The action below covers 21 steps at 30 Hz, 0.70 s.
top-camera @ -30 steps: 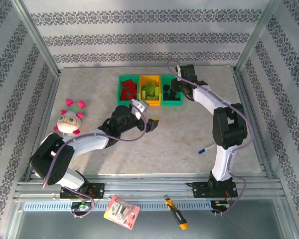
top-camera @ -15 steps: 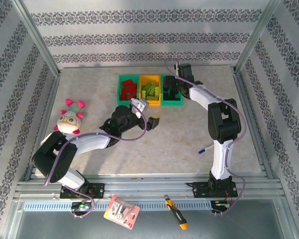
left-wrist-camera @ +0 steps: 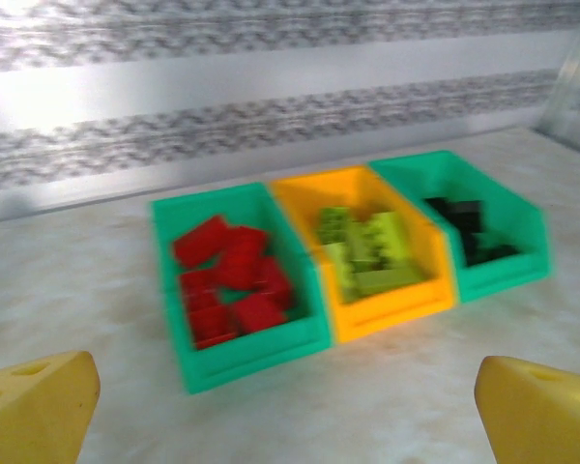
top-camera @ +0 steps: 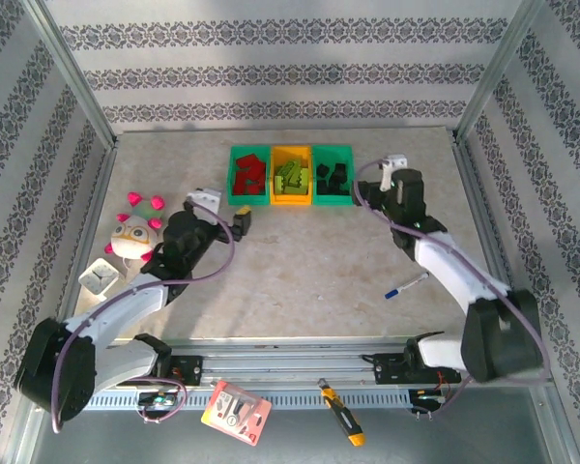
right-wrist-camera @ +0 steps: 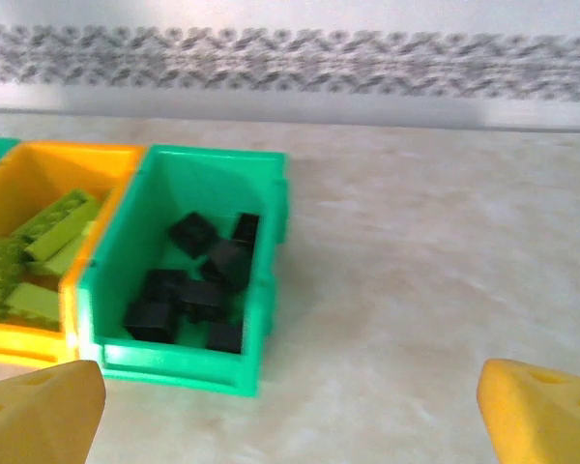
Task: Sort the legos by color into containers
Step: Reset both arms
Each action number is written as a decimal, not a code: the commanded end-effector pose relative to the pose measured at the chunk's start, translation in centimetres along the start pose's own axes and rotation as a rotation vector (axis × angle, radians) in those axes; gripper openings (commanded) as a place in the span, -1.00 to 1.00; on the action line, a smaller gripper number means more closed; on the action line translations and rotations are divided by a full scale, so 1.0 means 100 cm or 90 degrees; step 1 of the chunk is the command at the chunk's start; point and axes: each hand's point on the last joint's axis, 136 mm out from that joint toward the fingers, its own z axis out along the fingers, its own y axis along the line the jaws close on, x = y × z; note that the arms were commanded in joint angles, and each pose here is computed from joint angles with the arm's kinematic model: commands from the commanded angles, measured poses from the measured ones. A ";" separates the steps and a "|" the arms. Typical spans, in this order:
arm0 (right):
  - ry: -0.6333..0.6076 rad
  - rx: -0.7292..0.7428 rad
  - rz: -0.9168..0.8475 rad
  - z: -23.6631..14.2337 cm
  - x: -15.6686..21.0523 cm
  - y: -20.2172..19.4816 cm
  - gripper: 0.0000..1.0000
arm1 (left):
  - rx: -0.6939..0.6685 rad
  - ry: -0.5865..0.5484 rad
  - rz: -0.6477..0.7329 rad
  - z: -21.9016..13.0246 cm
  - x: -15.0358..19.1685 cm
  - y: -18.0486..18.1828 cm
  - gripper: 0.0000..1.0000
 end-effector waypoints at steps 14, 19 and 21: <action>-0.057 0.085 0.060 0.016 0.077 -0.079 0.96 | -0.268 0.058 -0.007 0.013 0.091 0.144 0.99; -0.054 0.065 0.057 0.027 0.079 -0.077 0.96 | -0.242 0.102 -0.043 0.028 0.123 0.150 0.99; -0.053 0.045 0.046 0.028 0.080 -0.071 0.96 | -0.241 0.074 -0.036 0.027 0.120 0.150 0.99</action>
